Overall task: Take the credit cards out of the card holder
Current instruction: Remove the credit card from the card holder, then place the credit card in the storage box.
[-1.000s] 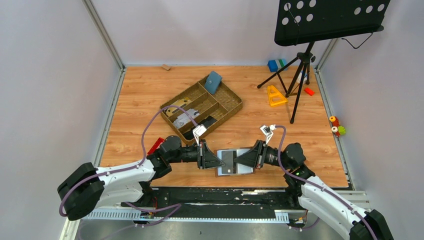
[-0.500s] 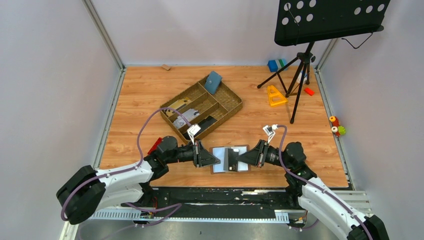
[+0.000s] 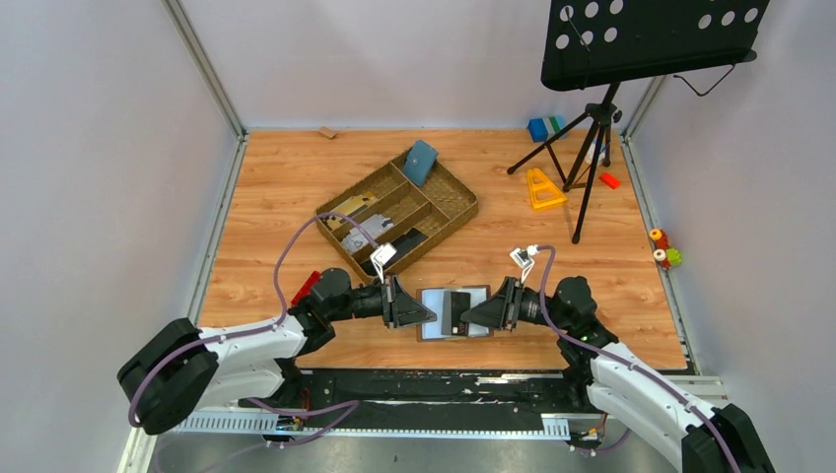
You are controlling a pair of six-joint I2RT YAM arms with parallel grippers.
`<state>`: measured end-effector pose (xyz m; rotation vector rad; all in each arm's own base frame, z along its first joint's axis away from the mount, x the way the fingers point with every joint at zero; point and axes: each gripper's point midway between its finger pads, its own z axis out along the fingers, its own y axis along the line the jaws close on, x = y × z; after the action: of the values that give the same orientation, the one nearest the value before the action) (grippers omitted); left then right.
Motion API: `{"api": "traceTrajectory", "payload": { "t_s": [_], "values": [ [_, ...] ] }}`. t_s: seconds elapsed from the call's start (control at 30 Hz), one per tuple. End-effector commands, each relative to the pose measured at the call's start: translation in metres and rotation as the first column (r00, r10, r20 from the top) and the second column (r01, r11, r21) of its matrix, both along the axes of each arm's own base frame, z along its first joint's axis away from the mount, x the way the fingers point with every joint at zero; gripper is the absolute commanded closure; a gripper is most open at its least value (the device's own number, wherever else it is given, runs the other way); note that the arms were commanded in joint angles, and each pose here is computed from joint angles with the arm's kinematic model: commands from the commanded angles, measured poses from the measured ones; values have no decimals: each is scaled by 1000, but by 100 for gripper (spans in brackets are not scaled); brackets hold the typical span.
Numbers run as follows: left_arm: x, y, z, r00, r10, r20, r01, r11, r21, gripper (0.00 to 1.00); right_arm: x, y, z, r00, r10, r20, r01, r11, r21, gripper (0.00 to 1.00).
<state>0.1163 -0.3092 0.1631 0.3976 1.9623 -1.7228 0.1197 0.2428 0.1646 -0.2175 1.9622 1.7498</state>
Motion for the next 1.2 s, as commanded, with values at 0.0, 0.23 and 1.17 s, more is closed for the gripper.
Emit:
{"api": "traceTrajectory", "payload": {
  "t_s": [0.0, 0.23, 1.17],
  "values": [
    [-5, -4, 31, 998, -40, 55, 47, 990, -133, 100, -5, 5, 18, 996, 44, 73, -47, 998, 46, 62],
    [-7, -7, 32, 997, -65, 48, 71, 987, -147, 100, -5, 7, 17, 997, 46, 70, -49, 998, 46, 87],
    [54, 111, -97, 927, 352, 131, -342, 648, 681, 100, 180, 26, 50, 758, -652, 29, 628, 716, -304, 100]
  ]
}}
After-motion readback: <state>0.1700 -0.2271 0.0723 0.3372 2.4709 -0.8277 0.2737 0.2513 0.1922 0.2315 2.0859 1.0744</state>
